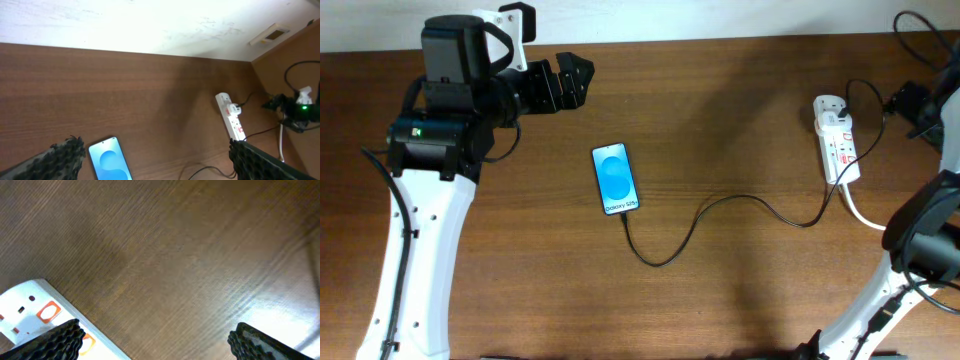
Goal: Plug charger to phone and switch on socket
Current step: 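Lift the right gripper off the power strip and pull back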
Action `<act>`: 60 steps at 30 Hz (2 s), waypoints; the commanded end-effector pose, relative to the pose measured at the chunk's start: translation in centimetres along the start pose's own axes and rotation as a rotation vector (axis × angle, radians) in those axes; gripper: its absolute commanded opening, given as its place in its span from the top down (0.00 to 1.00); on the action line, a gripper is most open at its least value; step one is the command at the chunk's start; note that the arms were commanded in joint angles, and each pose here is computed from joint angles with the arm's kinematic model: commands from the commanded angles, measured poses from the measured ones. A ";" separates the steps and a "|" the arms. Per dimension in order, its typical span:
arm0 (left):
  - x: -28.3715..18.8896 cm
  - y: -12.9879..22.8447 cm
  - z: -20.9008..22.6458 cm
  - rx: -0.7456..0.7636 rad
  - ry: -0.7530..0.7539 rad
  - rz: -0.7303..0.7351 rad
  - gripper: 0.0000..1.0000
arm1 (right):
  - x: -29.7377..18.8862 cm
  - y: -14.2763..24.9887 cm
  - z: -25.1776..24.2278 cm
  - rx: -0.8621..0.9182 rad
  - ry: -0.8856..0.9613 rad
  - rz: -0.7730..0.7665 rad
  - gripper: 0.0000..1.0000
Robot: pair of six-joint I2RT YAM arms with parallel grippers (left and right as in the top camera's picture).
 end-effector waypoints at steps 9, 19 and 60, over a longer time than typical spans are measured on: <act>-0.6 -0.3 0.0 0.019 -0.008 -0.017 0.01 | -13.9 -2.7 3.7 -0.178 -0.344 -0.177 0.01; -0.6 -0.3 0.0 0.020 -0.008 -0.018 0.01 | -27.6 5.1 11.1 -0.581 -0.687 -0.275 0.02; -0.6 -0.3 0.0 0.019 -0.008 -0.017 0.01 | -37.8 19.3 3.5 -0.790 -0.664 -0.066 0.02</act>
Point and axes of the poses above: each gripper's point midway between its finger pads, its own x axis out along the fingers, its own z axis along the line the jaws close on, y = z × x, the point moved 5 cm from there along -x, back along the fingers, and after that the axes turned 2 degrees about x, right-handed, at the moved point
